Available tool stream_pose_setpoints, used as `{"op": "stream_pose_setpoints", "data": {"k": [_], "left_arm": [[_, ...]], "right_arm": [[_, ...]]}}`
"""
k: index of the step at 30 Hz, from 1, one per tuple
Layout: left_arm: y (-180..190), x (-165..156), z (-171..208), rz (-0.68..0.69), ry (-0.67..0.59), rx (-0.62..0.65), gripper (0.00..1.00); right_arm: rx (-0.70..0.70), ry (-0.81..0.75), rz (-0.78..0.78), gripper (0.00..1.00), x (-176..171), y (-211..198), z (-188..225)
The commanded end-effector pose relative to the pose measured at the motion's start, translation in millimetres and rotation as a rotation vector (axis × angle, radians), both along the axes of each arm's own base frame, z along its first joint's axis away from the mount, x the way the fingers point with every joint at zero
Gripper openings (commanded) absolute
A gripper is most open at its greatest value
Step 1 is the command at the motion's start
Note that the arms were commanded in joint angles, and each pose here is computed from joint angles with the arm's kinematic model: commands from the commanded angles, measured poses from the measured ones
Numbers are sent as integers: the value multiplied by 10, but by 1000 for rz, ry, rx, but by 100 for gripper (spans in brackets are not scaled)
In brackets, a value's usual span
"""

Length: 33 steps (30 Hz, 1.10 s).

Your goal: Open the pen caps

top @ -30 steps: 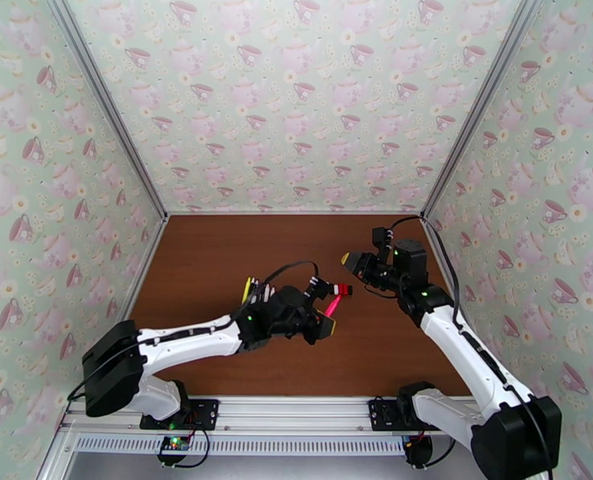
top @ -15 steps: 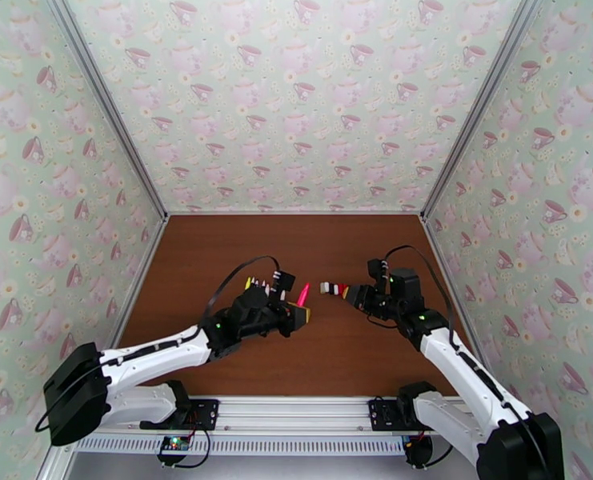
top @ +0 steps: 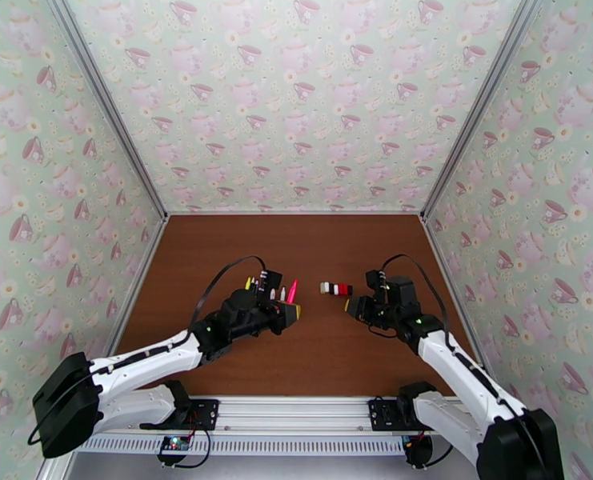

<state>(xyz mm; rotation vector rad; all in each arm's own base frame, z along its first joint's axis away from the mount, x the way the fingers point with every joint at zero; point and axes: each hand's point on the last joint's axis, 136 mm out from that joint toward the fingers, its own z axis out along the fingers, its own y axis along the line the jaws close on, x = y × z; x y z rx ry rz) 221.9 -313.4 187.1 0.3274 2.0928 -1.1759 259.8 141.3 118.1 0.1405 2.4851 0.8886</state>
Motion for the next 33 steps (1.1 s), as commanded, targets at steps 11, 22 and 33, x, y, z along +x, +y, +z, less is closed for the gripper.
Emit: {"op": "stream_pose_setpoints", "data": {"k": [11,22,33], "left_arm": [[-72,-1,-15,-6,-3,29,9],[-195,35,-77,-28,8,64,9],[-285,21,-164,-43,23,77,8]], "right_arm": [[-241,134,-68,11,693,-416,-257],[-251,248,-18,15,943,-614,-609],[-228,269,67,16,1090,-515,-777]]}}
